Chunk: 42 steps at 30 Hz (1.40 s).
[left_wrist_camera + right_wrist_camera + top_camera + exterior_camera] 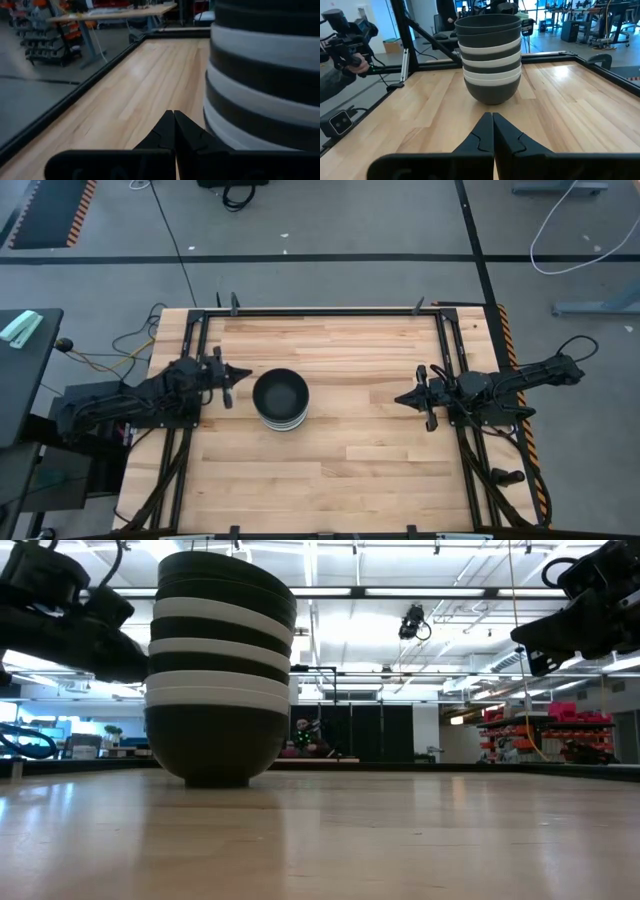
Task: Nest bowls inside each other
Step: Return to Home Position
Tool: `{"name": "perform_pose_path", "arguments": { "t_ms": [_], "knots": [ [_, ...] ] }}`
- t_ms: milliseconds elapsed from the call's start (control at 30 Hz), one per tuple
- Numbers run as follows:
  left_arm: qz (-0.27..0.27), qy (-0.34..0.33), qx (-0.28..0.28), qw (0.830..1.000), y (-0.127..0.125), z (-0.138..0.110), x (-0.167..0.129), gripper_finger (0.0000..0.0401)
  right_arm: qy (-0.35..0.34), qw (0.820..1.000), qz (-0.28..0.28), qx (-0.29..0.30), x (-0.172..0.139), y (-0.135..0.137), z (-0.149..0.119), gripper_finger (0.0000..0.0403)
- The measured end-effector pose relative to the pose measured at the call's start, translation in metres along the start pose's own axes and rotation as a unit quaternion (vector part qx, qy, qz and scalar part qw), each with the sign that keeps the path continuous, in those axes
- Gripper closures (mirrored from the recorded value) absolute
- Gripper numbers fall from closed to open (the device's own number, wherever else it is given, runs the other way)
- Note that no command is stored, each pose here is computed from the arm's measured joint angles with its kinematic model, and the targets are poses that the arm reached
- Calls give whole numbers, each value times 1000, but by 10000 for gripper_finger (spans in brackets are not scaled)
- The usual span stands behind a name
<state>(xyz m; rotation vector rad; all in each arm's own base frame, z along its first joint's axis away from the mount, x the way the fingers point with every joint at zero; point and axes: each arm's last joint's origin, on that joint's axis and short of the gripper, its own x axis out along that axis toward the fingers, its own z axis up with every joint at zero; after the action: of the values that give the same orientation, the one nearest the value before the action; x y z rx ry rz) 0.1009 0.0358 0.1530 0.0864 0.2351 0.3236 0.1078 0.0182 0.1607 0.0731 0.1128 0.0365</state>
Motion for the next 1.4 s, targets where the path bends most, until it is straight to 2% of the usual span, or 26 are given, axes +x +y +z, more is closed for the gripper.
{"name": "perform_pose_path", "arguments": {
  "t_ms": [233,467,600,1400],
  "knots": [
    [18,27,-15,999,3,-4,3,400,3,1000,3,-4,0,0,-1,403],
    [43,0,10,999,5,-1,3,400,3,1000,3,-4,0,0,-1,403],
    [87,2,10,996,7,-2,3,401,3,1000,3,-4,0,0,-1,403],
    [53,5,-8,999,5,-5,4,401,11,1000,12,-1,0,1,-2,403]
  ]
}}
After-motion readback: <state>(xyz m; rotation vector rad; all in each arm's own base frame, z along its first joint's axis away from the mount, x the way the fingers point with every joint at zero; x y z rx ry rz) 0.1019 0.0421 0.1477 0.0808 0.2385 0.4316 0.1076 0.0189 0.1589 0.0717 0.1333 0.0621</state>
